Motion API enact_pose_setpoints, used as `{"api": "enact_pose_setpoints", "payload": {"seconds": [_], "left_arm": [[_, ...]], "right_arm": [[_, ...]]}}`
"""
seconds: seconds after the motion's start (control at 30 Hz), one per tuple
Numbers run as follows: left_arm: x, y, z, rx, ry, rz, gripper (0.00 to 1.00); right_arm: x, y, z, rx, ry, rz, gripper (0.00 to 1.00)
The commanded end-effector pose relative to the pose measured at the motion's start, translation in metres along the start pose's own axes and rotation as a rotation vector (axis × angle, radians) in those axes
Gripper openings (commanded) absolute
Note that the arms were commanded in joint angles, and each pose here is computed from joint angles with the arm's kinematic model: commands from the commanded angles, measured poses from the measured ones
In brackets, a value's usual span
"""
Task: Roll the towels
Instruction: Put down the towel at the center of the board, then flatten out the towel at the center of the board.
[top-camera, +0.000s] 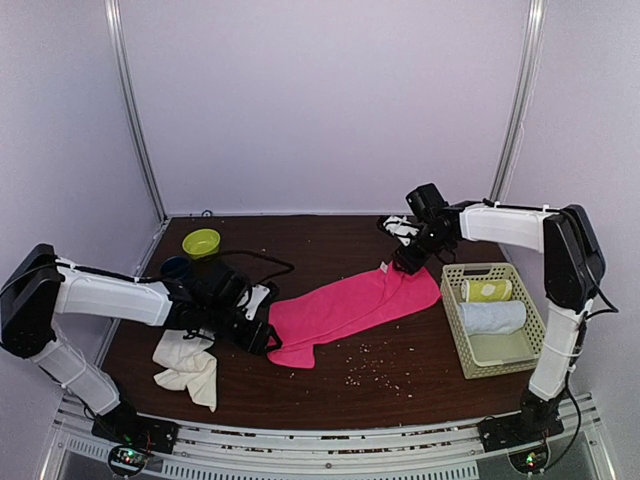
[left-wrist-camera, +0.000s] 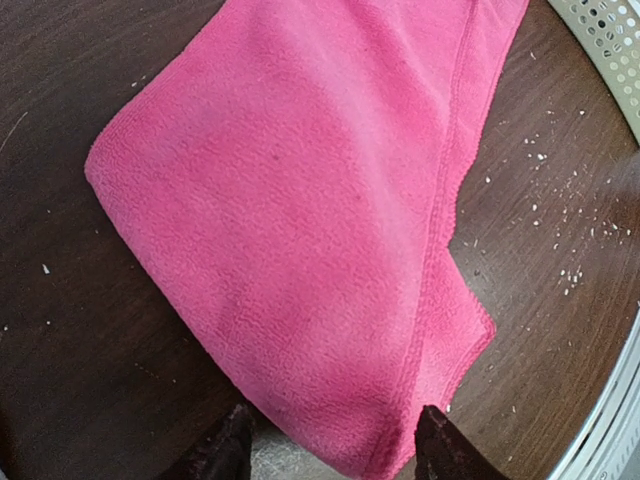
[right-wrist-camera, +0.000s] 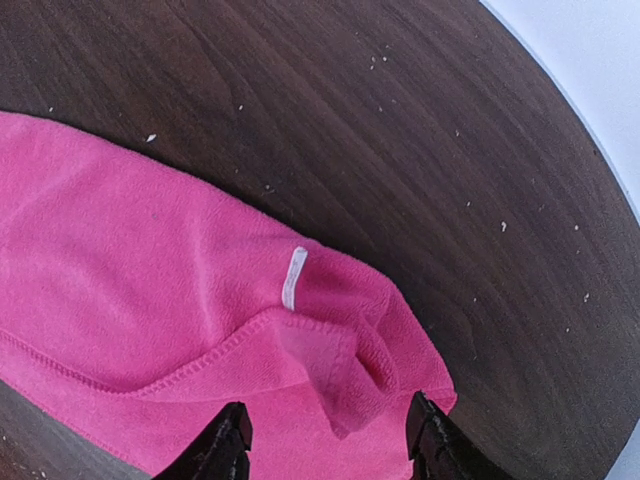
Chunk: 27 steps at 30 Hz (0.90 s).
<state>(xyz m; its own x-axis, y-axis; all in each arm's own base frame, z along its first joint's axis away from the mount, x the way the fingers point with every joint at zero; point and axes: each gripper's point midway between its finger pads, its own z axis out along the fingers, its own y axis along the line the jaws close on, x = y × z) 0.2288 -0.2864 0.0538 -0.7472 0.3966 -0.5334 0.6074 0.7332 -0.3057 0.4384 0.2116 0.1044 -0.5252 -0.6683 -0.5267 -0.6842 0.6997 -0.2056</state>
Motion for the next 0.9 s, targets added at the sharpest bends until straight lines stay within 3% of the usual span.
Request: {"api": "enact_pose_setpoints", "payload": {"seconds": [0.0, 0.17, 0.3, 0.67, 0.77, 0.87], "left_arm": [[-0.010, -0.001, 0.006, 0.005, -0.020, -0.008, 0.57], [-0.014, -0.002, 0.011, 0.016, -0.034, -0.035, 0.57], [-0.016, -0.003, 0.015, 0.018, -0.031, -0.042, 0.54], [-0.014, 0.000, 0.020, 0.007, -0.028, -0.045, 0.43], [-0.015, 0.001, 0.019, 0.000, -0.032, -0.045, 0.40], [-0.018, 0.004, 0.016, -0.024, -0.036, -0.046, 0.38]], "right_arm": [[-0.024, -0.009, 0.003, -0.005, -0.036, 0.032, 0.55], [-0.012, 0.014, 0.032, -0.134, 0.031, 0.084, 0.53], [-0.011, 0.010, 0.037, -0.118, 0.049, 0.107, 0.48], [-0.015, -0.004, 0.026, -0.070, 0.022, 0.113, 0.52], [-0.013, -0.002, 0.028, -0.095, 0.027, 0.122, 0.40], [-0.017, -0.003, 0.025, -0.102, 0.013, 0.133, 0.18]]}}
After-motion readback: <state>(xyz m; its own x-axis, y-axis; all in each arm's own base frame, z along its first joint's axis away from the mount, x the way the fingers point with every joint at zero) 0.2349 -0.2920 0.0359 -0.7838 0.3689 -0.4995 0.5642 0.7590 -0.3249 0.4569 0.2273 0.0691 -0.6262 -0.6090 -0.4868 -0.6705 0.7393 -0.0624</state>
